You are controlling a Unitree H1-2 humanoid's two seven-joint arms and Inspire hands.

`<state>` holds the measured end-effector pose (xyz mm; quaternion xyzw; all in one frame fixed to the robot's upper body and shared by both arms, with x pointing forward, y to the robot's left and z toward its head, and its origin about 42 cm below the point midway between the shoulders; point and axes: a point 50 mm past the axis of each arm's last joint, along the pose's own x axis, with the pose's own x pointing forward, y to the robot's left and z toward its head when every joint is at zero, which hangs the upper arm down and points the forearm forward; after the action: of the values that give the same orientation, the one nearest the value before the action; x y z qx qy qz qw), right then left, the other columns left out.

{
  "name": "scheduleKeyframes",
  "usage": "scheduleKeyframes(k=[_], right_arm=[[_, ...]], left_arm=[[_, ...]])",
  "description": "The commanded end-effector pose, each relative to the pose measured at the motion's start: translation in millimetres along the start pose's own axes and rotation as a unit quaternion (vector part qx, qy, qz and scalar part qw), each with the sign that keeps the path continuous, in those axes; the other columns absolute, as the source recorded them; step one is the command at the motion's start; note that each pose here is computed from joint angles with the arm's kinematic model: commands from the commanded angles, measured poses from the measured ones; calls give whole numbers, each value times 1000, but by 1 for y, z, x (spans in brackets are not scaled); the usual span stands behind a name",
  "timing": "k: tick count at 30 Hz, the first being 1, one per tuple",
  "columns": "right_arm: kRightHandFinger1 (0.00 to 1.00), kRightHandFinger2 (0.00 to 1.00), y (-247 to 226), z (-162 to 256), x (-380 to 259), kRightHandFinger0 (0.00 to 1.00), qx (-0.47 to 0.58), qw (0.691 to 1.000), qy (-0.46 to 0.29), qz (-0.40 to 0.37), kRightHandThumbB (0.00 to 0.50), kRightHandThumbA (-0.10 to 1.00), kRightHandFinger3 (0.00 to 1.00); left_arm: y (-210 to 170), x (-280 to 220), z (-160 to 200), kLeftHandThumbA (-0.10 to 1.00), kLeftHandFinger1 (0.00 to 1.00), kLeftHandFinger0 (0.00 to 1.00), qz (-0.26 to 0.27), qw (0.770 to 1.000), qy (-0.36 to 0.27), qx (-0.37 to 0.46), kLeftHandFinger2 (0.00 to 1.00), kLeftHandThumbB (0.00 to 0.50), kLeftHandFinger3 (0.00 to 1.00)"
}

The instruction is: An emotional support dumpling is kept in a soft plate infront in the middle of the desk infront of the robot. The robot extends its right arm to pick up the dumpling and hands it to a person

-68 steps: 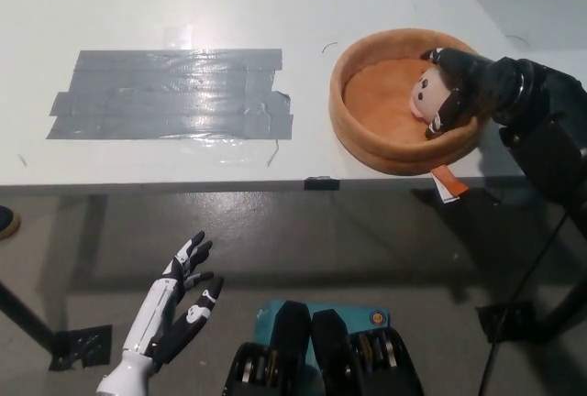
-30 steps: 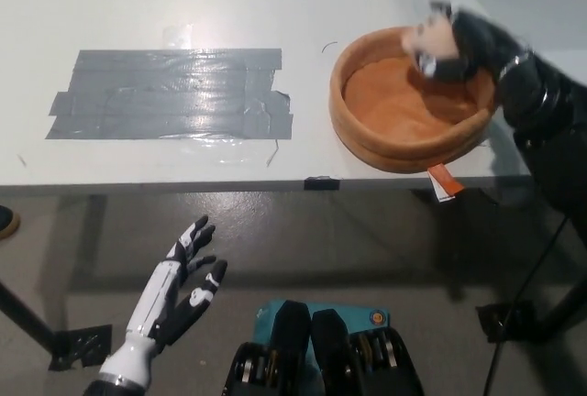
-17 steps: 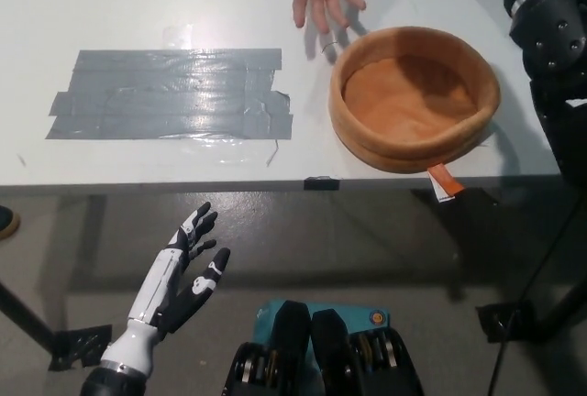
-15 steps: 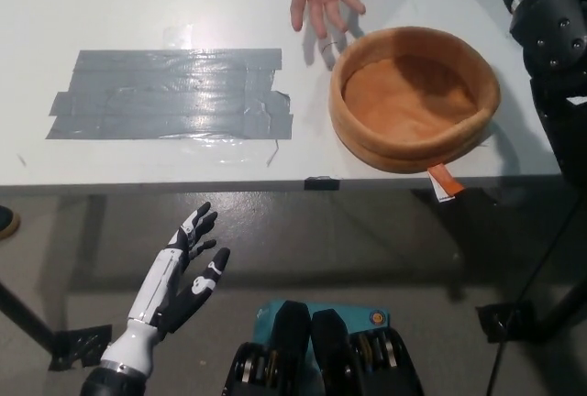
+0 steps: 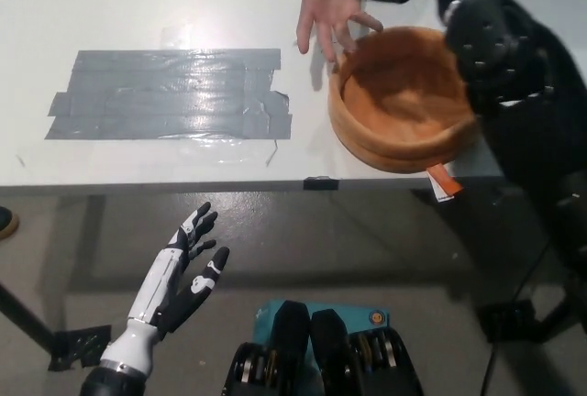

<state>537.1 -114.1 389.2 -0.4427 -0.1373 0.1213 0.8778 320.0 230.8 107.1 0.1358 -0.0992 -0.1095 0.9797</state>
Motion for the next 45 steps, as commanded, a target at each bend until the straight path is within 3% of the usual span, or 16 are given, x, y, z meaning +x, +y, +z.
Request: scheduleKeyframes(k=[1, 3, 5, 10, 13, 14, 15, 16, 17, 18, 20, 26, 31, 38, 43, 45], right_arm=[[659, 907, -16, 34, 27, 143, -27, 998, -39, -31, 230, -100, 898], [608, 913, -9, 35, 39, 62, -30, 999, -29, -26, 230, -100, 889], [611, 943, -9, 36, 45, 46, -30, 999, -24, -26, 234, -100, 898], [668, 1000, -3, 42, 59, 98, -49, 999, -2, -21, 228, -100, 972], [663, 977, 1, 42, 62, 135, -64, 998, 8, -21, 228, -100, 900], [674, 972, 4, 41, 62, 181, -65, 998, 9, -21, 225, -100, 932], [784, 1000, 7, 39, 62, 380, -63, 998, 14, -18, 254, -100, 1000], [889, 1000, 9, 37, 62, 568, -65, 998, 20, -11, 320, 158, 1000], [881, 1000, 11, 37, 62, 595, -68, 997, 24, -4, 334, 255, 1000], [1000, 1000, 11, 35, 62, 1000, -69, 997, 28, 23, 460, 535, 1000], [1000, 1000, 17, 30, 61, 1000, -87, 994, 45, 52, 500, 720, 1000], [1000, 1000, 19, 12, 55, 1000, -90, 994, 42, 45, 500, 980, 1000], [1000, 1000, 9, 10, 54, 1000, -92, 995, 45, 17, 479, 939, 1000], [1000, 1000, -8, 7, 48, 1000, -83, 996, 30, -24, 495, 996, 1000], [1000, 1000, -50, 20, 38, 1000, -24, 993, -29, -109, 500, 848, 1000], [1000, 1000, -74, 35, 23, 1000, -33, 989, -61, -132, 488, 966, 1000]], left_arm=[[7, 5, 9, 723, 1000, 937, -5, 1000, -13, 11, 1000, 287, 1000], [7, 5, 9, 720, 1000, 938, -6, 1000, -15, 13, 1000, 286, 1000], [7, 8, 10, 718, 1000, 937, -6, 1000, -18, 13, 1000, 284, 1000], [8, 9, 14, 727, 1000, 945, -8, 1000, -15, 17, 1000, 292, 1000], [7, 11, 15, 732, 1000, 944, -10, 1000, -16, 17, 1000, 298, 1000], [8, 12, 15, 733, 1000, 945, -11, 1000, -18, 17, 1000, 301, 1000], [8, 12, 15, 734, 1000, 946, -12, 1000, -19, 19, 1000, 302, 1000], [7, 13, 15, 735, 1000, 946, -13, 1000, -20, 20, 1000, 302, 1000], [7, 13, 16, 735, 1000, 945, -13, 999, -20, 21, 1000, 301, 1000], [7, 14, 16, 734, 1000, 943, -13, 999, -22, 21, 1000, 299, 1000], [6, 15, 16, 724, 1000, 940, -11, 1000, -21, 18, 1000, 299, 1000], [8, 15, 16, 724, 1000, 952, -14, 999, -24, 23, 1000, 293, 1000], [9, 17, 16, 730, 1000, 954, -14, 999, -22, 25, 1000, 301, 1000], [9, 16, 15, 733, 1000, 970, -15, 999, -24, 22, 1000, 306, 1000], [10, 21, 18, 722, 1000, 968, -10, 1000, -22, 20, 1000, 305, 1000], [11, 24, 20, 727, 1000, 954, -8, 999, -23, 20, 1000, 305, 1000]])
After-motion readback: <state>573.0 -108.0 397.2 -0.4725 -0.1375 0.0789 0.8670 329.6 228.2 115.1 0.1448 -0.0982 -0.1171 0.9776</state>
